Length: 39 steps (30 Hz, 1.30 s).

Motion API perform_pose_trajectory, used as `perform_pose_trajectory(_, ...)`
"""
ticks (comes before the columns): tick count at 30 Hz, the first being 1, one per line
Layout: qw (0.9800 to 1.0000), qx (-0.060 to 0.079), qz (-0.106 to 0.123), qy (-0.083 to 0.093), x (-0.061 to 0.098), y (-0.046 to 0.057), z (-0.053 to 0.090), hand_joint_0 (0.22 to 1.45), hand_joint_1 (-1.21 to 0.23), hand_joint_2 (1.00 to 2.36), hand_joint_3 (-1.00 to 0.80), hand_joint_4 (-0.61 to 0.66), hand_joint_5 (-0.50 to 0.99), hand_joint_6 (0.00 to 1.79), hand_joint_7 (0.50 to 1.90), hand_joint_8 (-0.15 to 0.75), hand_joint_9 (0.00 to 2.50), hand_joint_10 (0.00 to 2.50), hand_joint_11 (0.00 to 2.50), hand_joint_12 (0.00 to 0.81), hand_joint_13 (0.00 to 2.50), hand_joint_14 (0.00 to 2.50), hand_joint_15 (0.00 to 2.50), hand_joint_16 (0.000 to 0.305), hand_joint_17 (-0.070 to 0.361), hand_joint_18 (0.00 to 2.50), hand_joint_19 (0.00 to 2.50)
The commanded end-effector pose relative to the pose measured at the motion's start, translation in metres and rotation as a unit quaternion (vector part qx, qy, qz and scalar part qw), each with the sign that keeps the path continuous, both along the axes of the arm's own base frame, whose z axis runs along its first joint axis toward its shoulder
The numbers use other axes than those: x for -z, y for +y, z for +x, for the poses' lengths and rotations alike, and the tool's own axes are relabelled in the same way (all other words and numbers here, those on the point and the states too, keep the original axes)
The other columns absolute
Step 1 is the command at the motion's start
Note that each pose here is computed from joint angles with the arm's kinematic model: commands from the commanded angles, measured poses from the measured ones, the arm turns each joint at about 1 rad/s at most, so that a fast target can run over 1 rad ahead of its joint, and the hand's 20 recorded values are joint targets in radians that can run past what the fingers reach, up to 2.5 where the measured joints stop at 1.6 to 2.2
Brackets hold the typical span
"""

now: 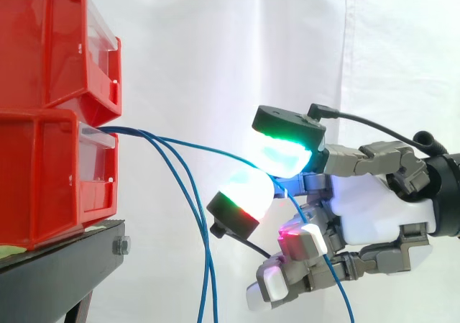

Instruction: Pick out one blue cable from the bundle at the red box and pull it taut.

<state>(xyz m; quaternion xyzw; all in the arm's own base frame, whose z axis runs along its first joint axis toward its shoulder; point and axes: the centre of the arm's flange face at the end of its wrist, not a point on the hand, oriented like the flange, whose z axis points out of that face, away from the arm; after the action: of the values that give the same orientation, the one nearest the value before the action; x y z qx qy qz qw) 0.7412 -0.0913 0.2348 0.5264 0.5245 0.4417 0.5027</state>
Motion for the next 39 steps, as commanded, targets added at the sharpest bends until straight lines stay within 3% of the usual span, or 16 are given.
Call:
perform_pose_trajectory(1,1.0000,0.001,0.000,-0.005,0.000,0.000,0.001,0.59,-0.64,1.02,-0.29,-0.12,-0.12,0.94,0.86,0.216,1.22,0.03,0.84,0.160,0.91,0.02,0.63,0.005,0.011,0.33,0.49)
perform_pose_trajectory(7,1.0000,-0.003,0.001,-0.002,0.001,0.004,0.001,0.60,-0.63,1.02,-0.30,-0.12,-0.12,0.94,0.86,0.215,1.22,0.03,0.87,0.161,0.91,0.02,0.63,0.004,0.009,0.33,0.50)
perform_pose_trajectory(10,1.0000,-0.005,0.001,0.008,0.003,0.006,-0.002,0.60,-0.62,1.02,-0.30,-0.12,-0.12,0.94,0.86,0.218,1.22,0.03,0.88,0.162,0.91,0.02,0.63,0.004,0.009,0.32,0.50)
perform_pose_trajectory(14,0.9997,-0.009,-0.001,0.023,-0.001,0.009,-0.022,0.60,-0.62,1.02,-0.30,-0.12,-0.12,0.94,0.85,0.216,1.22,0.03,0.91,0.160,0.91,0.03,0.64,0.004,0.008,0.31,0.51)
perform_pose_trajectory(16,0.9999,-0.007,-0.001,0.013,-0.010,0.011,-0.028,0.60,-0.62,1.02,-0.30,-0.11,-0.12,0.94,0.85,0.216,1.23,0.03,0.92,0.161,0.91,0.02,0.64,0.004,0.008,0.31,0.51)
perform_pose_trajectory(22,0.9999,0.010,-0.003,0.012,-0.022,0.011,-0.037,0.60,-0.62,1.02,-0.30,-0.11,-0.12,0.94,0.85,0.215,1.27,0.03,1.00,0.159,0.91,0.02,0.64,0.003,0.008,0.31,0.51)
perform_pose_trajectory(26,0.9998,0.009,-0.004,0.020,-0.020,0.012,-0.038,0.60,-0.62,1.02,-0.30,-0.11,-0.12,0.94,0.85,0.212,1.31,0.03,1.05,0.157,0.91,0.02,0.65,0.003,0.007,0.31,0.50)
perform_pose_trajectory(31,0.9999,0.008,-0.005,0.011,-0.021,0.013,-0.036,0.60,-0.61,1.02,-0.30,-0.11,-0.12,0.94,0.84,0.212,1.34,0.03,1.11,0.159,0.94,0.02,0.69,0.003,0.006,0.31,0.50)
perform_pose_trajectory(39,0.9999,0.006,-0.008,-0.013,-0.025,0.013,-0.031,0.60,-0.61,1.02,-0.30,-0.11,-0.13,0.94,0.85,0.202,1.38,0.02,1.29,0.175,1.16,0.03,1.10,0.002,0.004,0.38,0.53)
